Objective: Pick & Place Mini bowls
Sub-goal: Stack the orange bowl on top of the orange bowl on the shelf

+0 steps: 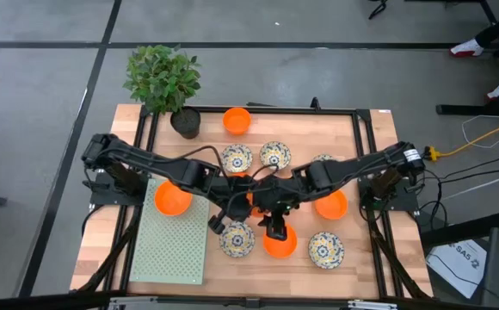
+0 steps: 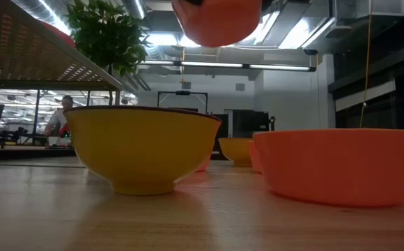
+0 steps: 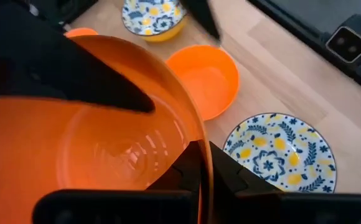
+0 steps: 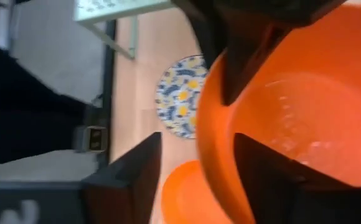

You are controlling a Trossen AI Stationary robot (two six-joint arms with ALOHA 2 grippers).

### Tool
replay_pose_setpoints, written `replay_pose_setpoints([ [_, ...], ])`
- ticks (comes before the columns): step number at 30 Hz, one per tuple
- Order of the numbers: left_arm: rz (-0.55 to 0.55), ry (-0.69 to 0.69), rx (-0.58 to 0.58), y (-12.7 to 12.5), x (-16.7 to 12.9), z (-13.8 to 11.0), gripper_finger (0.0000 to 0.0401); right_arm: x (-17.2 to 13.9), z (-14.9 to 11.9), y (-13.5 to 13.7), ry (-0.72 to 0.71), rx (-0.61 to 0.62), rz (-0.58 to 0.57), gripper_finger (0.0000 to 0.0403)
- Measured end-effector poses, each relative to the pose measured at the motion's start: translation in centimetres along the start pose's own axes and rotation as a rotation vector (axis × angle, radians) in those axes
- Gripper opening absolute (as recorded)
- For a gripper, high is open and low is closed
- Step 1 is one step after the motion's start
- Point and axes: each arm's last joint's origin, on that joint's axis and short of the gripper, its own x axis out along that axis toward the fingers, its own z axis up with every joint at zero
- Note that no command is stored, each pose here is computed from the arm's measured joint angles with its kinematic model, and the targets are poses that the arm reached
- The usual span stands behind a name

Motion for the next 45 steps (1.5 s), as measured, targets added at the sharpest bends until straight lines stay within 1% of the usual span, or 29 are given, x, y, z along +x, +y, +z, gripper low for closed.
replay_pose_setpoints([
  [1,0.016,0.005,0.003,0.0,-0.2,0.0,0.0003,-0.4,0.1,0.0,0.01,0.01,0.011,0.0231],
  [3,0.051,0.016,0.009,0.1,-1.0,-0.1,0.0003,-1.1,0.3,0.0,0.011,0.049,-0.016,0.025],
  [4,0.062,0.017,0.009,0.1,-1.5,-0.1,0.0003,-1.6,0.4,0.1,0.006,0.066,-0.043,0.0256],
  [7,0.093,0.02,0.008,0.1,-3.0,-0.2,0.0003,-2.9,0.6,0.7,-0.018,0.058,-0.097,0.0263],
  [11,0.116,0.051,0.002,-0.2,-5.3,-0.7,0.0003,-4.3,1.1,1.6,-0.094,0.039,-0.163,0.0256],
  [14,0.122,0.073,-0.033,-0.5,-7.0,-1.3,0.0003,-5.2,1.4,2.1,-0.133,0.034,-0.195,0.0247],
  [15,0.131,0.084,-0.045,-0.6,-7.7,-1.5,0.0003,-5.4,1.1,2.1,-0.105,0.038,-0.193,0.0243],
  [17,0.151,0.095,-0.068,-0.6,-8.6,-1.8,0.0003,-5.8,1.4,2.4,-0.132,0.044,-0.18,0.0238],
  [20,0.142,0.17,-0.069,-1.0,-8.8,-2.5,0.0003,-6.4,1.9,2.6,-0.172,0.056,-0.168,0.023],
  [22,0.145,0.192,-0.07,-1.1,-9.2,-2.8,0.0003,-6.8,2.2,2.7,-0.204,0.061,-0.16,0.0226],
  [26,0.145,0.22,-0.089,-1.4,-10.3,-3.3,0.0003,-6.8,2.0,2.7,-0.183,0.064,-0.171,0.0219],
  [30,0.191,0.196,-0.102,-1.8,-12.5,-3.7,0.0003,-6.8,1.7,2.6,-0.159,0.068,-0.182,0.0215],
  [36,0.225,0.082,-0.194,-2.8,-16.2,-4.2,0.0003,-6.8,1.6,2.6,-0.148,0.103,-0.187,0.0213],
  [41,0.214,0.018,-0.262,-3.9,-18.2,-4.6,0.0003,-6.8,1.6,2.6,-0.146,0.104,-0.18,0.0213],
  [45,0.173,-0.004,-0.274,-4.9,-19.2,-4.8,0.0003,-6.8,1.6,2.6,-0.15,0.104,-0.178,0.0213],
])
